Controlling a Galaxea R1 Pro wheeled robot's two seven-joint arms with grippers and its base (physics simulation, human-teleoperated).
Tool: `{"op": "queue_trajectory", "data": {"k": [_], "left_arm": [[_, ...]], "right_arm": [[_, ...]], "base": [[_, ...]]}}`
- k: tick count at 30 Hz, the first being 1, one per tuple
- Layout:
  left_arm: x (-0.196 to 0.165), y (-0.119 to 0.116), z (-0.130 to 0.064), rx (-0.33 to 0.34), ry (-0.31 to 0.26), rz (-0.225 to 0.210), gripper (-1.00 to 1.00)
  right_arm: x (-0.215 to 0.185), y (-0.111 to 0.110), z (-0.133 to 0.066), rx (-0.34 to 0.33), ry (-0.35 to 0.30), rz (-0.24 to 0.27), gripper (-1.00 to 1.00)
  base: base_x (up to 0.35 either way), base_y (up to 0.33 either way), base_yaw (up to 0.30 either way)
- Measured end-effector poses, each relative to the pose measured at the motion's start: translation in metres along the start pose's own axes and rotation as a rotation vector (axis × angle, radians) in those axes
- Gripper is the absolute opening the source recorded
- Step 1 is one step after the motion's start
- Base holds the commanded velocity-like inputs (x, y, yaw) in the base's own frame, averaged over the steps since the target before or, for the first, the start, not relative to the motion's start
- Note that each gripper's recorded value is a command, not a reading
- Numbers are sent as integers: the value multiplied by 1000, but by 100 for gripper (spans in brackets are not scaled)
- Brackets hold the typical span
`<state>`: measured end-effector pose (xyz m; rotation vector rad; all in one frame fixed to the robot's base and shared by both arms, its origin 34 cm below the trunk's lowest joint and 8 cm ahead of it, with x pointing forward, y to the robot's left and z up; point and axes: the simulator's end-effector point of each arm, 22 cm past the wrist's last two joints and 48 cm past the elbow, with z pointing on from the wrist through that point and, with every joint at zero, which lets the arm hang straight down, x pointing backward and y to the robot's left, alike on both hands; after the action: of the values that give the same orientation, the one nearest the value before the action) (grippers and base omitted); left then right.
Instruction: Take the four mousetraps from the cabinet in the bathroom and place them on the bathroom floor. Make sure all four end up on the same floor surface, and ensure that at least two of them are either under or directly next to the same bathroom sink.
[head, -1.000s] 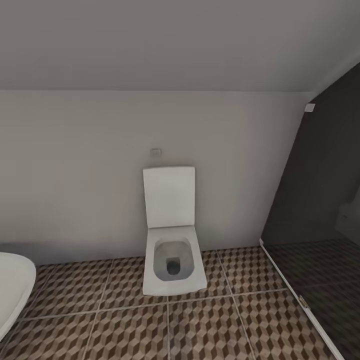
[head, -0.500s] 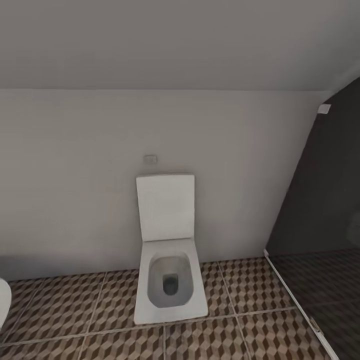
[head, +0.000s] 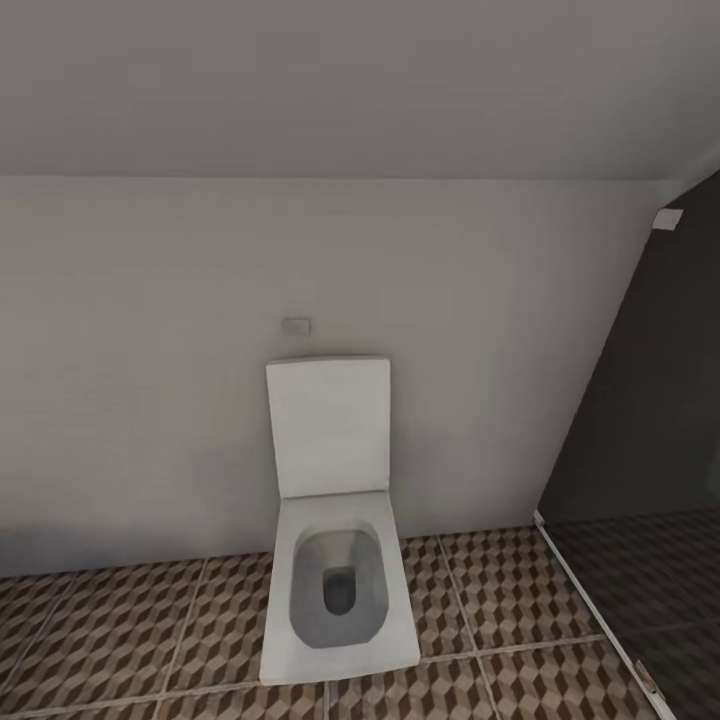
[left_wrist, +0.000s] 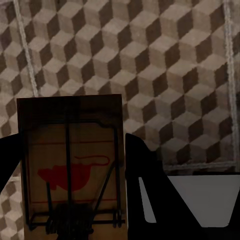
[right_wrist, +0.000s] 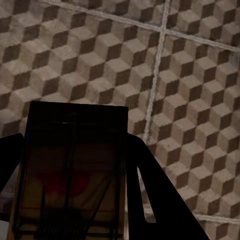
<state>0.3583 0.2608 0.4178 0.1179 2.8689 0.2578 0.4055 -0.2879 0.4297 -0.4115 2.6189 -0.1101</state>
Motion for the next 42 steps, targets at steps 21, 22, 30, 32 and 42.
{"op": "queue_trajectory", "data": {"k": [21, 22, 30, 32, 42], "left_arm": [[-154, 165, -10, -288, 36, -353, -100], [-167, 170, -13, -290, 33, -357, -100], [-246, 182, -35, -280, -47, -385, -100], [-257, 182, -38, -276, -61, -390, -100], [-267, 180, -40, -268, -77, -389, -100]], "right_arm": [[-204, -176, -6, 474, 103, 143, -100], [-213, -179, -7, 479, 96, 146, -100], [-278, -191, -16, 481, 8, 161, -100], [-303, -193, -20, 478, -32, 168, -100], [-338, -164, -20, 432, -79, 169, -100]], "base": [[0, 0, 0], [0, 0, 0], [0, 0, 0], [0, 0, 0], [0, 0, 0]]}}
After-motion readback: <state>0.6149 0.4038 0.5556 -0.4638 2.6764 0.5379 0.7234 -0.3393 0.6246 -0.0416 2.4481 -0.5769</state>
